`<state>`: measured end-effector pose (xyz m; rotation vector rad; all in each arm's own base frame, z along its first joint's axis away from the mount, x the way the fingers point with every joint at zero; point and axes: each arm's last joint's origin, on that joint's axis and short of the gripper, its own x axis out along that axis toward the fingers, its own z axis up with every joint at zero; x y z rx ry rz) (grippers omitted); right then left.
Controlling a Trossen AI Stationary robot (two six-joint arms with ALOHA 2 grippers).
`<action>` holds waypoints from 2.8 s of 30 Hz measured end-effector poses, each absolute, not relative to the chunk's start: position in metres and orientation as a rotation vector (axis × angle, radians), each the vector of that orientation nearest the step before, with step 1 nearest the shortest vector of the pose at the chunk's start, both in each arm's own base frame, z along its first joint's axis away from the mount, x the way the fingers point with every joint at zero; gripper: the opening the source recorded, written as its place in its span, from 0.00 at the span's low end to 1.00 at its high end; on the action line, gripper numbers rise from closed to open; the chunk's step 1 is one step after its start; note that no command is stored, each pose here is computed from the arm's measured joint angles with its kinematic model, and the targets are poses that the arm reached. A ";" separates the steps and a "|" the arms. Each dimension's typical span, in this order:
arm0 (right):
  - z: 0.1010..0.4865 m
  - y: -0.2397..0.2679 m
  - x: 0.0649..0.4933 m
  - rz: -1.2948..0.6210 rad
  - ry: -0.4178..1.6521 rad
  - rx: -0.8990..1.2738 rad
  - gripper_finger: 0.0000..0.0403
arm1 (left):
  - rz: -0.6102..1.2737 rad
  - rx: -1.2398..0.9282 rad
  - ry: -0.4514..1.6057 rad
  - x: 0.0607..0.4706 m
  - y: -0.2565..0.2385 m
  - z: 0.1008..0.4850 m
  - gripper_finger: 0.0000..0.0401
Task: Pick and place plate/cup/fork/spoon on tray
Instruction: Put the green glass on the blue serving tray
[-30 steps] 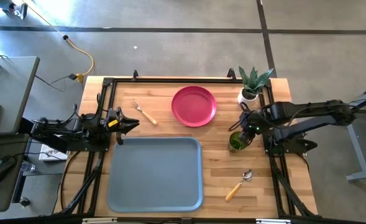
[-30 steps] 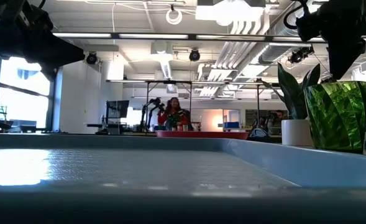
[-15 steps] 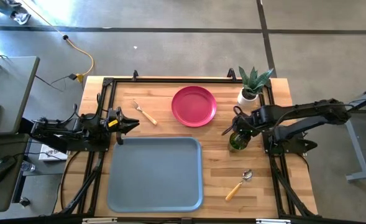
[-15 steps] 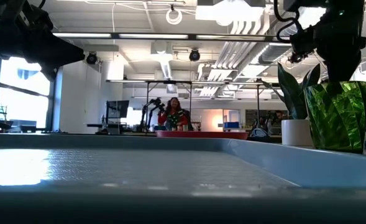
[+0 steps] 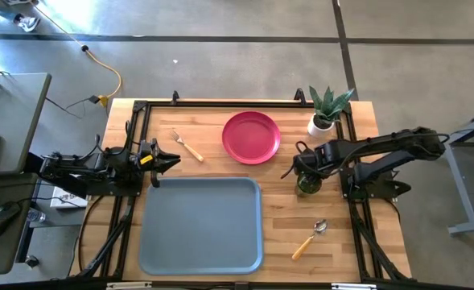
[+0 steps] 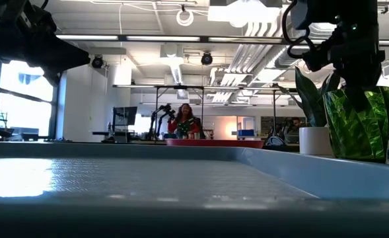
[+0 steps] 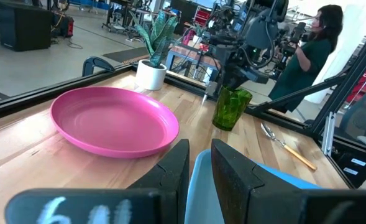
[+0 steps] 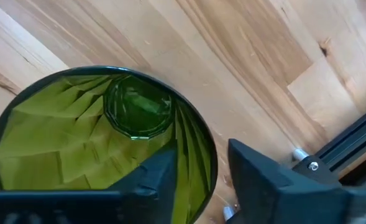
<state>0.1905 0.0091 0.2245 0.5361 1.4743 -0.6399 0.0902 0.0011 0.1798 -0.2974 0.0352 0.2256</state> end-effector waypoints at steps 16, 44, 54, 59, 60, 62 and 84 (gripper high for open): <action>0.226 0.010 0.190 -0.677 1.461 0.630 0.01 | 0.225 -0.297 0.035 0.090 0.001 0.180 0.14; 0.328 0.008 0.230 -0.625 0.940 0.766 0.00 | 0.225 -0.297 0.035 0.090 0.001 0.180 0.14; 0.371 0.005 0.238 -0.612 0.702 0.735 0.00 | 0.225 -0.297 0.035 0.090 0.001 0.180 0.14; 0.378 0.006 0.250 -0.589 0.696 0.703 0.00 | 0.225 -0.297 0.036 0.090 0.001 0.180 0.14; 0.379 0.006 0.255 -0.585 0.700 0.694 0.00 | 0.225 -0.297 0.036 0.090 0.001 0.180 0.14; 0.377 0.007 0.264 -0.574 0.723 0.674 0.00 | 0.225 -0.297 0.035 0.090 0.001 0.180 0.14; 0.326 0.023 0.351 -0.477 1.139 0.621 0.00 | 0.225 -0.297 0.036 0.090 0.001 0.180 0.14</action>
